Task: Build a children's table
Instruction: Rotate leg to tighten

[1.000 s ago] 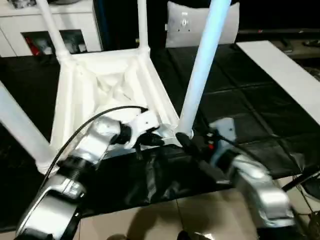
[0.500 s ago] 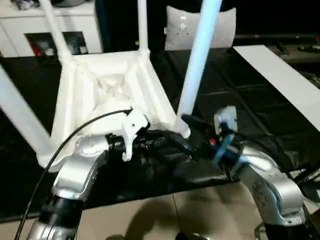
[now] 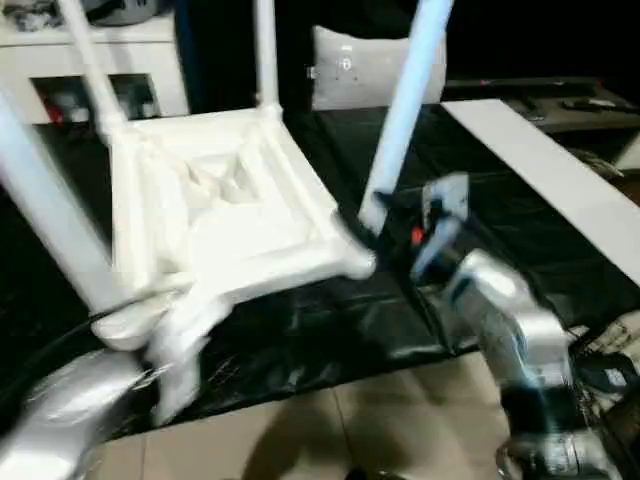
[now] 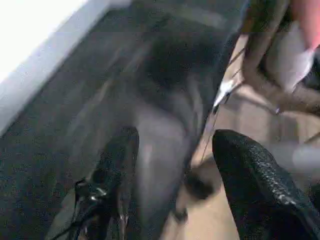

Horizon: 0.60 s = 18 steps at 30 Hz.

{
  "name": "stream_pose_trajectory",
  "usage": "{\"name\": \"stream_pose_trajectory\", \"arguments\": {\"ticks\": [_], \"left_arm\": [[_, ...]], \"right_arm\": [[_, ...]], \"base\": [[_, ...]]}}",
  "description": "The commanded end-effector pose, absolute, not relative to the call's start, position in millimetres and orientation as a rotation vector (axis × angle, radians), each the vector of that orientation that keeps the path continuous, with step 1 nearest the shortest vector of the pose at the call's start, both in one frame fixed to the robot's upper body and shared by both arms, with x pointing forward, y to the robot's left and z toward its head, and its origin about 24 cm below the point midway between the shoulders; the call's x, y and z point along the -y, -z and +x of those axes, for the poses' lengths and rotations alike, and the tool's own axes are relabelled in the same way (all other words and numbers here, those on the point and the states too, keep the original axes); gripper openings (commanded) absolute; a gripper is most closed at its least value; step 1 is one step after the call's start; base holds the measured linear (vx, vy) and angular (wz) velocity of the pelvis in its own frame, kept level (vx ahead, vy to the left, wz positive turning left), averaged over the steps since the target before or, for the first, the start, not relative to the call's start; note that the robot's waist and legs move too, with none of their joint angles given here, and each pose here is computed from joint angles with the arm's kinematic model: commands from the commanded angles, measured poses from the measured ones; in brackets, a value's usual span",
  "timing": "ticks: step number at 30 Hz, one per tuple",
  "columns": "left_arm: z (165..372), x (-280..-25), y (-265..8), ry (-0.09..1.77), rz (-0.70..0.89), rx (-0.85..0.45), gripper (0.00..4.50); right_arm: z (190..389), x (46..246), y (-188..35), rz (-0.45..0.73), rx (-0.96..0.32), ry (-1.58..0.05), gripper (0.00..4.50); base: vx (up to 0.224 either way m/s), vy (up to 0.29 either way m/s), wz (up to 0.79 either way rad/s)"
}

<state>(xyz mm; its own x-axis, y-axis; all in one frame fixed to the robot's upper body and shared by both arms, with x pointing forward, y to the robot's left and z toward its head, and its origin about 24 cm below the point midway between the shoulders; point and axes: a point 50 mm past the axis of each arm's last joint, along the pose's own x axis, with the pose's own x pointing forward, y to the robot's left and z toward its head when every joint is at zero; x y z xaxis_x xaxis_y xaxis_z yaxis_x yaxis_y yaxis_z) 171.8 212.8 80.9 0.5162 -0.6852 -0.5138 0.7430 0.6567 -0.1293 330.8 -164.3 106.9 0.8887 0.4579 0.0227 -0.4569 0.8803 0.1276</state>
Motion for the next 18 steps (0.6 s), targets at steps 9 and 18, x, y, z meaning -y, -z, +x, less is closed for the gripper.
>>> {"name": "stream_pose_trajectory", "arguments": {"ticks": [9,18], "left_arm": [[168.2,-257.2,-110.2,0.75,0.221,-0.597,3.5],[180.1,-277.0,-122.4,0.601,0.234,-0.683,4.05]], "right_arm": [[317.7,165.2,-88.9,0.062,-0.078,-0.54,4.5],[292.3,138.6,-58.4,0.051,-0.212,-0.692,4.5]], "base": [[0.031,-0.039,-0.01],[0.038,0.004,-0.13]]}}
